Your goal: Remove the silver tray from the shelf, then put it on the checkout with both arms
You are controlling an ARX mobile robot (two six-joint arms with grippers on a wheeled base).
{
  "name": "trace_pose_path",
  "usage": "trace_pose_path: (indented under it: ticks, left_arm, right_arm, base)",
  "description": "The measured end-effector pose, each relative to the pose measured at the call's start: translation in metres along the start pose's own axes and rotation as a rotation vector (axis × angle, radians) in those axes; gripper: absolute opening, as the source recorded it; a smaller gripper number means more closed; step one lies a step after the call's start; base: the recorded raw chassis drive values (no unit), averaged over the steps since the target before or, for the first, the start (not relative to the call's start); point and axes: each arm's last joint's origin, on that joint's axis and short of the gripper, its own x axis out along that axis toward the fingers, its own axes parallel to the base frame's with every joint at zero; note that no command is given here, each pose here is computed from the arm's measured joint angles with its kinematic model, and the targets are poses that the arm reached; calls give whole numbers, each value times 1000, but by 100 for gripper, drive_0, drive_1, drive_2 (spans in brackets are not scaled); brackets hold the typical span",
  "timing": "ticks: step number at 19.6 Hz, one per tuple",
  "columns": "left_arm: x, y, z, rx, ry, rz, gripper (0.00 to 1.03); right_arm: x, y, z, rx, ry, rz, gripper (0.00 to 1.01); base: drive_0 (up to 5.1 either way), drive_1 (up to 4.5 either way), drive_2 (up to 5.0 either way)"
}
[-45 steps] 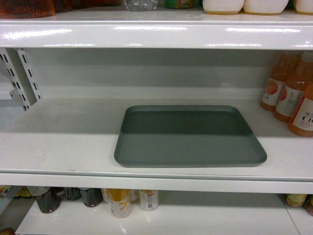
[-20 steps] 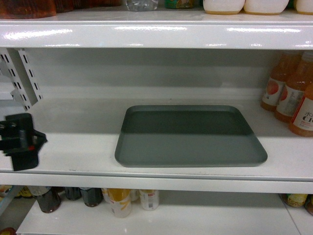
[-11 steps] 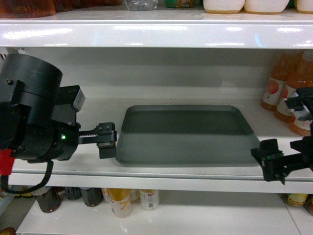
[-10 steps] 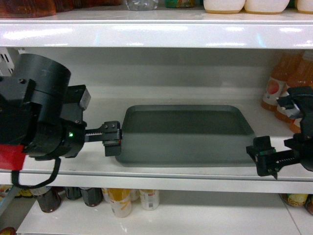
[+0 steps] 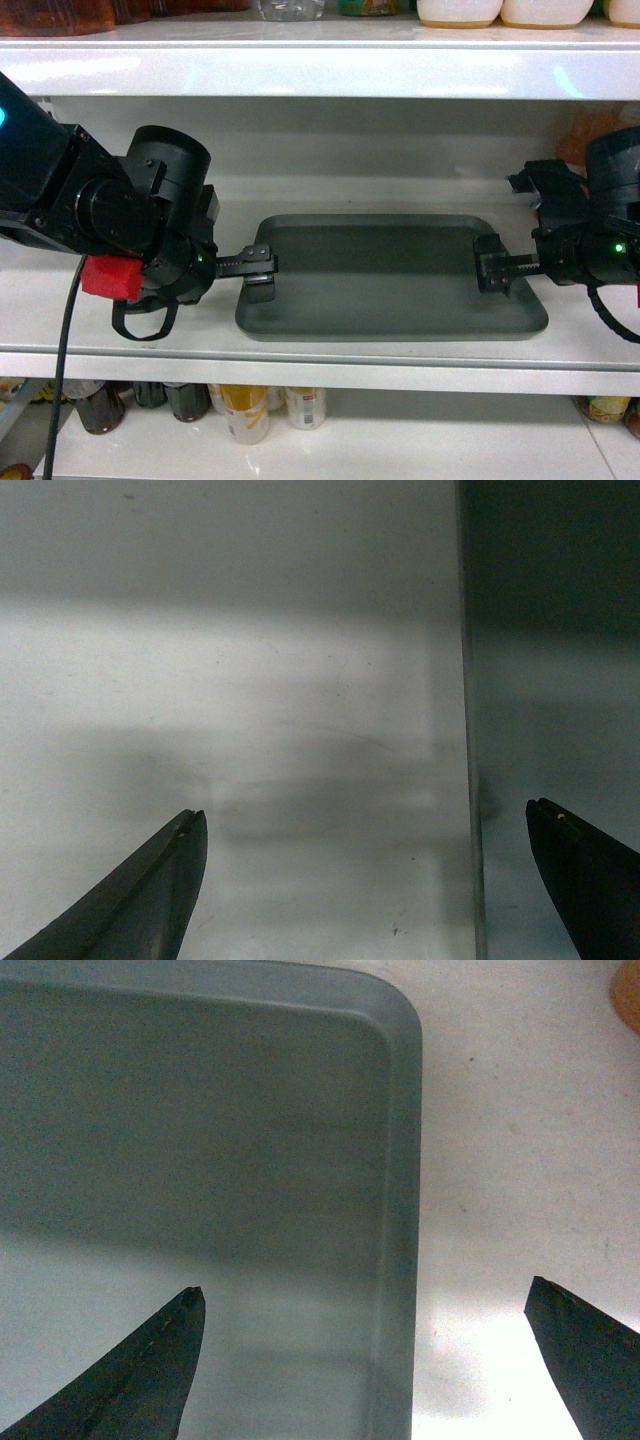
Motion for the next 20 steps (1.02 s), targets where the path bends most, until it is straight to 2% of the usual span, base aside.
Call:
trace_pose_path:
  ticks: [1,2,5,8,10,12,15,16,17,20]
  left_arm:
    - [6,-2,1,0,14,1,98]
    - [8,-3,3,-14,15,5,98]
    - [14,-9,9,-57,7,-26,98]
    - [20,-13,10,-75,27,-36,98]
    - [22,-18,8,-50,55,-30,96]
    - [25,-19,4,-35,80,-4,80]
    - [26,-18,0,-47,104,-16,56]
    - [26,-18,-2,-58,109,-19,48]
    - [25,-17,-4,-72,109,-26,39]
    - [19,-16,-10,-103,104,-60,15]
  right_arm:
    - [8,-1,4,3,11,-6,98]
    - [15,-2,6,6,22,-7,98]
    - [29,0,4,0,64,-15,97]
    - [35,0,5,-6,90,-34,71]
    - [36,2,4,-18,88,-35,52]
    - [35,2,1,-24,89,-47,34]
    - [34,2,-4,-21,93,-48,10]
    - [33,2,-4,0,90,-46,5]
    - [32,2,-5,20,91,-42,4]
    - [27,3,-10,42,87,-38,4]
  base:
    - [0,0,0]
    - [0,0,0]
    - [0,0,0]
    - [0,0,0]
    - [0,0,0]
    - [0,0,0]
    - [0,0,0]
    - [0,0,0]
    - [0,0,0]
    - [0,0,0]
